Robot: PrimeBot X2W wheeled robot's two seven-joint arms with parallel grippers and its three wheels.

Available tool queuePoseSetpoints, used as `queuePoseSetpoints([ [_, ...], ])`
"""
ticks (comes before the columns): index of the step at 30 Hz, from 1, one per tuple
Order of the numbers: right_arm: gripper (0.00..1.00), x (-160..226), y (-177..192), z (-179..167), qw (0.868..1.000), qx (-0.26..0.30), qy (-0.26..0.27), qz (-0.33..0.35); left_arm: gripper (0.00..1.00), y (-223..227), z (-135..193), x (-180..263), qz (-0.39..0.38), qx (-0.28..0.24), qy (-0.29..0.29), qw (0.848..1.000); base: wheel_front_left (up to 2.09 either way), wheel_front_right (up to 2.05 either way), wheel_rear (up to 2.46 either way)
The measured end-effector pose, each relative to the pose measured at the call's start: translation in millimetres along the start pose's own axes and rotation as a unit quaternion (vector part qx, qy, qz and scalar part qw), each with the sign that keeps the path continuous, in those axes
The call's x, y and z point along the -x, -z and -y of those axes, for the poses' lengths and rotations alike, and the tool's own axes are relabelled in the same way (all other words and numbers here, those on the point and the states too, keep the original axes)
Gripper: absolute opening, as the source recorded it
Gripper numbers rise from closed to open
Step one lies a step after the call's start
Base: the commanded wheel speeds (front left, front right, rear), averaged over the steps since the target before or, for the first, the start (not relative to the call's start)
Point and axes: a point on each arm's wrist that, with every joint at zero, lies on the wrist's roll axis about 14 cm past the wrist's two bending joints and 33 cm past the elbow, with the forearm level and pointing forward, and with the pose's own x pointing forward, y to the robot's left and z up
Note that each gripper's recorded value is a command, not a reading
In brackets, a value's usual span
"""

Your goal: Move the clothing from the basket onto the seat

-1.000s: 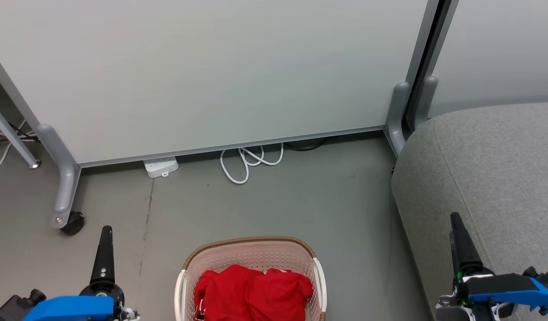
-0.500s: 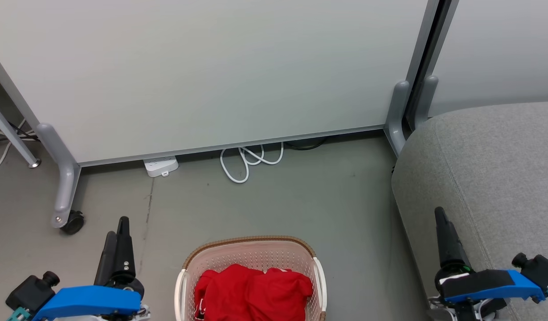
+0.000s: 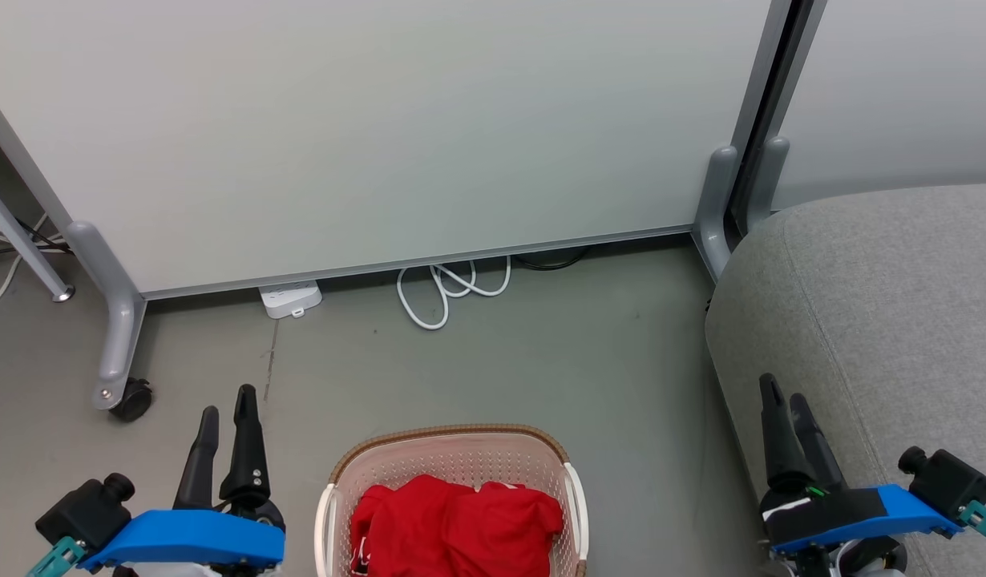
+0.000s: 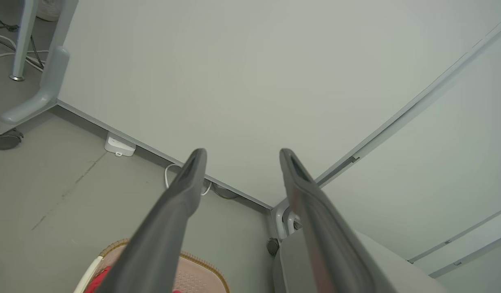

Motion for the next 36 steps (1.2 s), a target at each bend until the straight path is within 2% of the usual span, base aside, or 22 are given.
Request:
queuePoseSetpoints([
  [15,1.00,1,3,-6,0.996,0.084,-0.015,0.002,1.00,-1,8,1,0.012,-0.088,0.015,0.996,0.00,0.00,0.00],
  [36,1.00,0,8,-17,0.982,0.182,-0.043,0.005,1.00,-4,19,2,0.032,-0.184,0.037,0.982,0.00,0.00,0.00],
])
